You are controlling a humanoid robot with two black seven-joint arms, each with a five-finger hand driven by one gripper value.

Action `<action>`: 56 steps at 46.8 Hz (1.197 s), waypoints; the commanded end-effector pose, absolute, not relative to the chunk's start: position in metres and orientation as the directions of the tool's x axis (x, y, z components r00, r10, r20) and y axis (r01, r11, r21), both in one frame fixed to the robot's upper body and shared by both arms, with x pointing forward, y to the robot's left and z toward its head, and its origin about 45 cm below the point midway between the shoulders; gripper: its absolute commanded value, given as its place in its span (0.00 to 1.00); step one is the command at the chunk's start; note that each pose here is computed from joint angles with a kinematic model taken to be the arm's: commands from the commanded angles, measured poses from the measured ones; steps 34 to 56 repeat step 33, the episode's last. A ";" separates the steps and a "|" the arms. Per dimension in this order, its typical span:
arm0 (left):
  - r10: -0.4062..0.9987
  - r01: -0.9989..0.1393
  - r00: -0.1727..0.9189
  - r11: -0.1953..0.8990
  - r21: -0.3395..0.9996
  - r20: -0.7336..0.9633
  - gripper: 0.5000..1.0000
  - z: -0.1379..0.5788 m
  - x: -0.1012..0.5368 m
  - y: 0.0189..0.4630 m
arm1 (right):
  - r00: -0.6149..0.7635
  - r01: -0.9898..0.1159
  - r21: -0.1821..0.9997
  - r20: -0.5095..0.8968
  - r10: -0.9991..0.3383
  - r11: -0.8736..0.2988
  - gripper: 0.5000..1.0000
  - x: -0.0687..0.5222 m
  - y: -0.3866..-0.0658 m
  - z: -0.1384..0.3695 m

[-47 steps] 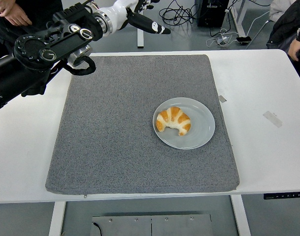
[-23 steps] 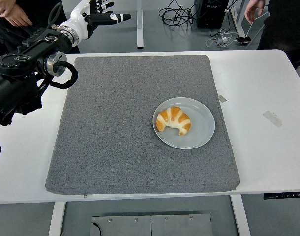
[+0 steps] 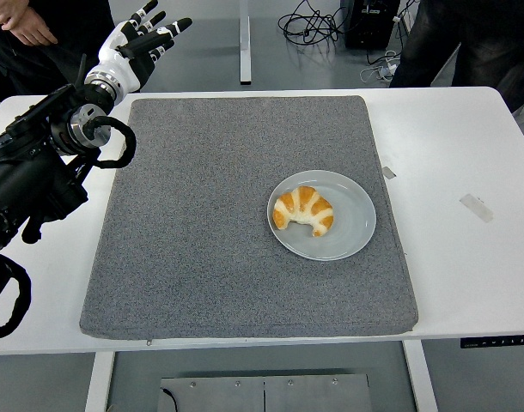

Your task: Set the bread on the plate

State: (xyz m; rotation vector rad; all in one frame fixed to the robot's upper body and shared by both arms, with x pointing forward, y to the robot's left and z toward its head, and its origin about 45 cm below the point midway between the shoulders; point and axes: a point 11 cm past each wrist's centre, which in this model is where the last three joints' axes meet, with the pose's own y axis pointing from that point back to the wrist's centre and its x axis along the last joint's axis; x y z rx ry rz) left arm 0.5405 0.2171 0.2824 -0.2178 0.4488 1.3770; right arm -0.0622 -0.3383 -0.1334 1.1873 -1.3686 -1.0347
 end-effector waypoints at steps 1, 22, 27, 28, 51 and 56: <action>0.875 -0.971 0.116 0.198 0.130 -0.470 0.95 0.277 0.539 0.213 | -0.011 -0.127 0.981 0.148 -0.989 0.148 1.00 -0.062 -0.338 -0.133; 0.801 -0.970 0.074 0.197 0.145 -0.594 0.95 0.263 0.534 0.207 | -0.011 -0.125 0.981 0.146 -0.989 0.147 1.00 -0.063 -0.337 -0.133; 0.800 -0.970 0.072 0.194 0.144 -0.595 0.95 0.263 0.534 0.208 | -0.011 -0.125 0.981 0.146 -0.989 0.147 1.00 -0.063 -0.337 -0.133; 0.801 -0.970 0.075 0.196 0.142 -0.594 0.95 0.264 0.535 0.207 | -0.011 -0.125 0.981 0.146 -0.989 0.147 1.00 -0.063 -0.337 -0.133; 0.800 -0.971 0.074 0.194 0.141 -0.595 0.95 0.264 0.535 0.208 | -0.011 -0.125 0.981 0.146 -0.989 0.147 1.00 -0.063 -0.337 -0.133; 0.800 -0.971 0.074 0.194 0.141 -0.595 0.95 0.264 0.535 0.208 | -0.011 -0.125 0.981 0.146 -0.989 0.147 1.00 -0.063 -0.337 -0.133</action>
